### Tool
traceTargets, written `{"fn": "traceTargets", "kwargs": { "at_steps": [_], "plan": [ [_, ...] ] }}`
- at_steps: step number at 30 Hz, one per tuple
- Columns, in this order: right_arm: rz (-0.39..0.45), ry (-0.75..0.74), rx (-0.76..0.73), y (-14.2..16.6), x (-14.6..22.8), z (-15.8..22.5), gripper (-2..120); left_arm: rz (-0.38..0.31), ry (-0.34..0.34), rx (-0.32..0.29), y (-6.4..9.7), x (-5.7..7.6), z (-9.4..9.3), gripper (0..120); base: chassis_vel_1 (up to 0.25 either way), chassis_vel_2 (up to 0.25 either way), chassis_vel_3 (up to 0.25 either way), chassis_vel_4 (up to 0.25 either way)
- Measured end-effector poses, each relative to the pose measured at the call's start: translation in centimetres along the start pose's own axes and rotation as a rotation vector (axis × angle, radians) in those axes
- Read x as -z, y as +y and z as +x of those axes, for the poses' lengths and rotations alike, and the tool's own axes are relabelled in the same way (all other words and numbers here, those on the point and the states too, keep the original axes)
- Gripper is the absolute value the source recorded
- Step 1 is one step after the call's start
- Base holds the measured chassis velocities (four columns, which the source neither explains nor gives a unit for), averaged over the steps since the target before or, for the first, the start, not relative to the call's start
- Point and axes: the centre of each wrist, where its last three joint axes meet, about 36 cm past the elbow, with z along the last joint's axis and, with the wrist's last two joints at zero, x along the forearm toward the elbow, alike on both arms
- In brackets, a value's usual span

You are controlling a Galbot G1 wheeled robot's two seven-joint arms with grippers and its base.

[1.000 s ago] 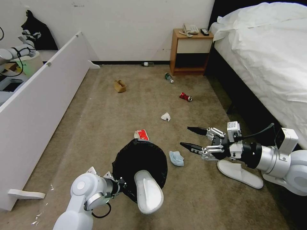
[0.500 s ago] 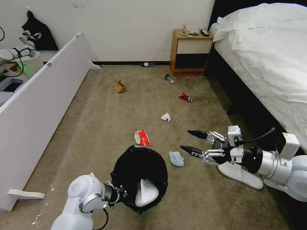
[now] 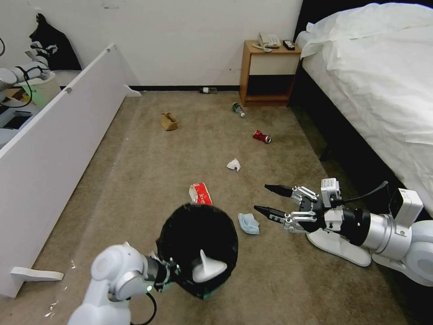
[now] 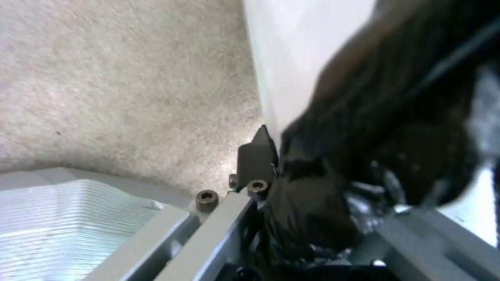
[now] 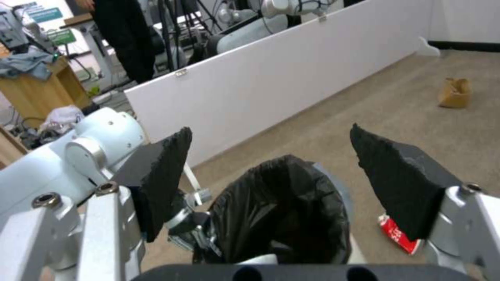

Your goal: Pick up the trash bin and place the garbage on the floor into it.

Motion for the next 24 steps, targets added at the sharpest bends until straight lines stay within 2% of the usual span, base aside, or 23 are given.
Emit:
{"fn": "traceTargets", "kwargs": {
  "at_steps": [2,5,12,14,18,22,24],
  "plan": [
    [0.001,-0.002,-0.005,0.0,0.0,0.0,79,-0.010,-0.005,-0.005,0.0,-0.1,0.4,0,0.000,0.000,0.000,0.000],
    [0.006,-0.015,-0.031,0.0,0.5,0.0,77,-0.061,-0.027,-0.042,-0.4,-1.0,2.2,0,0.000,0.000,0.000,0.000],
    [0.016,-0.010,-0.116,-0.4,0.8,0.2,72,-0.089,-0.037,-0.033,-0.2,-1.8,2.3,0,0.000,0.000,0.000,0.000],
    [0.030,0.022,-0.189,-0.9,0.7,0.6,69,-0.114,-0.033,-0.036,-0.3,-2.4,2.4,0,0.000,0.000,0.000,0.000],
    [0.052,0.052,-0.257,-1.6,0.4,1.1,67,-0.138,-0.034,-0.035,-0.4,-2.8,2.4,0,0.000,0.000,0.000,0.000],
    [0.128,0.129,-0.375,-3.8,-0.6,3.2,67,-0.221,-0.047,-0.060,-0.6,-3.9,3.6,0,0.000,0.000,0.000,0.000],
    [0.136,0.142,-0.387,-4.1,-0.8,3.5,67,-0.232,-0.051,-0.065,-0.7,-4.0,3.9,0,0.000,0.000,0.000,0.000]
  ]
}}
